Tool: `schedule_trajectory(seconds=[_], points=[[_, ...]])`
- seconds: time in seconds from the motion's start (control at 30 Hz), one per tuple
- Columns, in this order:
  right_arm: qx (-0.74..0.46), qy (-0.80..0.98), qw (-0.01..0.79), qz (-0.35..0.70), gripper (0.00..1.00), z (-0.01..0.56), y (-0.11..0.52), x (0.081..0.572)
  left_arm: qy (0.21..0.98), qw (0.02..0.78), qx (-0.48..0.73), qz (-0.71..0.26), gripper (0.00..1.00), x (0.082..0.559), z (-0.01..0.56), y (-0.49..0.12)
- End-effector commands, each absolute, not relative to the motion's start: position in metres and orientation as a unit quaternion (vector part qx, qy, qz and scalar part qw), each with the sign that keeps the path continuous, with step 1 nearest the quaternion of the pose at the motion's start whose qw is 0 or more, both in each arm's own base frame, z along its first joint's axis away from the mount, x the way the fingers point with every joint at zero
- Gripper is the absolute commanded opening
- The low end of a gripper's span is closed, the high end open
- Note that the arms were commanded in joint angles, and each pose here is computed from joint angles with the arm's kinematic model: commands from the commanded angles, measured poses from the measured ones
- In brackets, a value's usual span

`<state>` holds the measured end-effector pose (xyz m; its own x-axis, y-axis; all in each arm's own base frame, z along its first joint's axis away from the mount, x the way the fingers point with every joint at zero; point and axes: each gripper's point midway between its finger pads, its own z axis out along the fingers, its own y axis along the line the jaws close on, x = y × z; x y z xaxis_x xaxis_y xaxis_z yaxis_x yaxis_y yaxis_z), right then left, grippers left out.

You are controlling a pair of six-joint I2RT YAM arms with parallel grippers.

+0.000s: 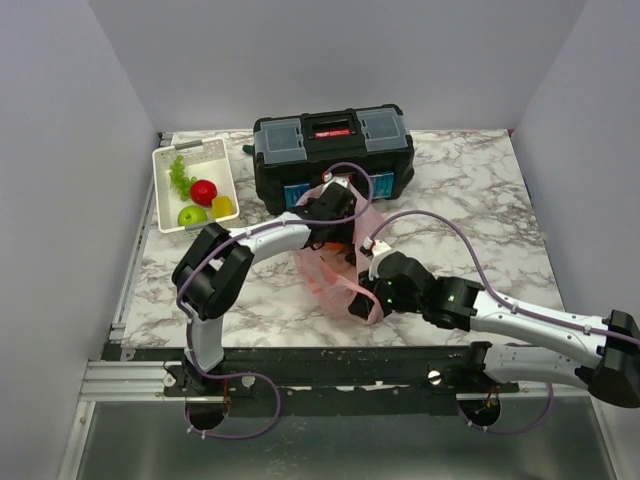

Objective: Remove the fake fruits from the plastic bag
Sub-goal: Take out the fake fruit from the plastic bag.

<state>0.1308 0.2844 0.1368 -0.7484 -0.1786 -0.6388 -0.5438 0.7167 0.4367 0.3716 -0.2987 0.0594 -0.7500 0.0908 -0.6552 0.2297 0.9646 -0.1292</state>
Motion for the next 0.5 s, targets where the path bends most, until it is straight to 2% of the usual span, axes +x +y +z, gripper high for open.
schedule_trajectory(seconds=[0.0,0.13,0.33,0.47], points=[[-0.243,0.863,0.273,0.349,0.01,0.141,0.285,0.111,0.931,0.341,0.095,-0.092,0.76,0.354,0.052,-0.295],[-0.245,0.86,0.273,0.355,0.01,0.142,0.273,0.103,0.931,0.341,0.097,-0.087,0.8,0.35,0.045,-0.294],[-0.228,0.868,0.277,0.343,0.01,0.14,0.264,0.104,0.934,0.334,0.094,-0.085,0.8,0.361,0.041,-0.306],[-0.21,0.876,0.282,0.329,0.01,0.134,0.262,0.111,0.94,0.323,0.092,-0.067,0.75,0.364,0.036,-0.307]])
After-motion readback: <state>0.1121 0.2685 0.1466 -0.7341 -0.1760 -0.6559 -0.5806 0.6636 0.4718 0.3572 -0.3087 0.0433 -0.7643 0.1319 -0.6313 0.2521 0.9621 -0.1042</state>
